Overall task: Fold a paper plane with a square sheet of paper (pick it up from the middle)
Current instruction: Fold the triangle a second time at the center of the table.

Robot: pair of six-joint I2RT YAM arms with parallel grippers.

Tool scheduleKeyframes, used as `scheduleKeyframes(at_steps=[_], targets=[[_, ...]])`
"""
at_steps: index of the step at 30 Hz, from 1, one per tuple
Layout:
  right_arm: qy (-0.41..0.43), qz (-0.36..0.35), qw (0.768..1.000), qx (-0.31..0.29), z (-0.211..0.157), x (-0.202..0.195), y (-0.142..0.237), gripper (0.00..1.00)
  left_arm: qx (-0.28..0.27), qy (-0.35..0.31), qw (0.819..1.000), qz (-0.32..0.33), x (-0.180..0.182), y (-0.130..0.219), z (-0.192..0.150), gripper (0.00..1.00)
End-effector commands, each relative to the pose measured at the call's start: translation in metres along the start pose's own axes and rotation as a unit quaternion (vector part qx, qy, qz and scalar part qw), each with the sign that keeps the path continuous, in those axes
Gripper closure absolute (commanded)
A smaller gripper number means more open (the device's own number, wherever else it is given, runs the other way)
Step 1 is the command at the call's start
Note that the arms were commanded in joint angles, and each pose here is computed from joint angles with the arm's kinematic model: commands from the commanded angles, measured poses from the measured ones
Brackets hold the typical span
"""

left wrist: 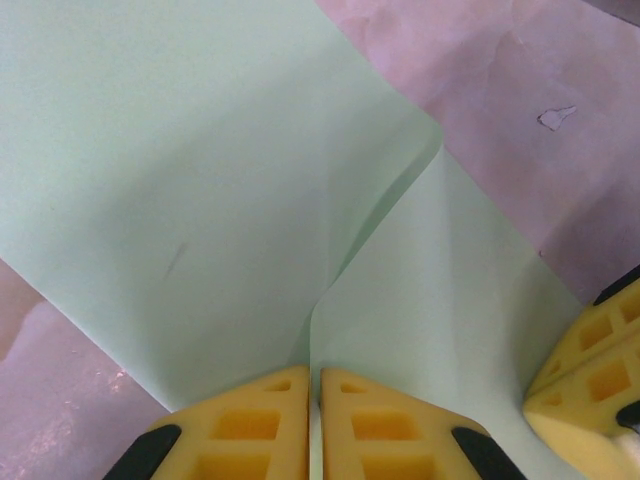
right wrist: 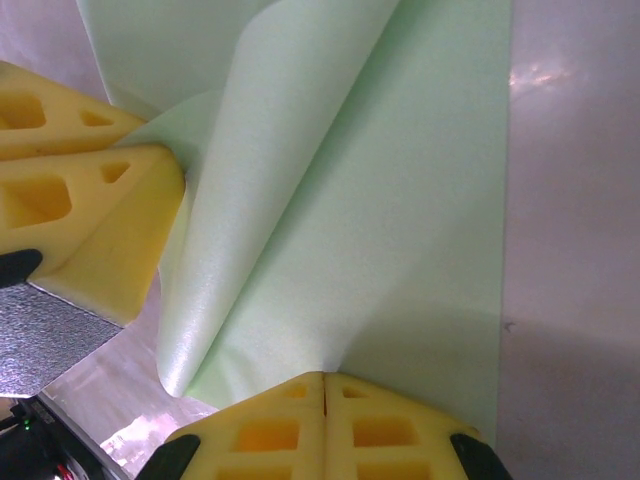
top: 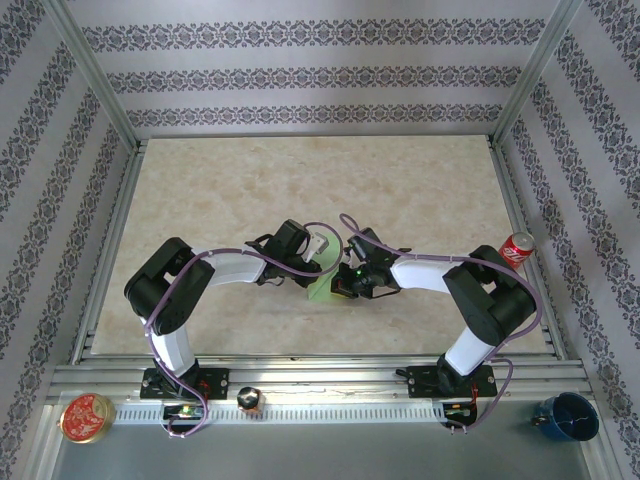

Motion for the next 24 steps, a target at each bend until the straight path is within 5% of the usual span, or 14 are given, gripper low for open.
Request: scheduleKeyframes(at_steps=[1, 7, 24], targets=[[0.002, 0.033, 0.999, -0.033, 0.014, 0.016, 0.015, 0.96, 0.030, 0.005, 0.999, 0.007, 0.009, -0.007, -0.019, 0.89], [-0.027, 0.090, 0.993, -0.075, 0.036, 0.029, 0.024, 1.00, 0.033, 0.006, 0.999, 0.004, 0.008, -0.008, -0.020, 0.90], [-0.068, 0.119, 0.989, -0.058, 0.045, 0.028, -0.005, 1.00, 0.034, 0.004, 0.999, 0.004, 0.008, -0.009, -0.017, 0.90]])
Point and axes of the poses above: each hand's point on the last joint's axis, 136 mm out from that joint toward the fingers, its own y axis back along the fingers, its own x axis along the line the jaws close on, z = x × y, the point moved 3 cm from there along y, back along the fingers, and after that the axes turned 3 degrees about y, right-handed, at the moved point
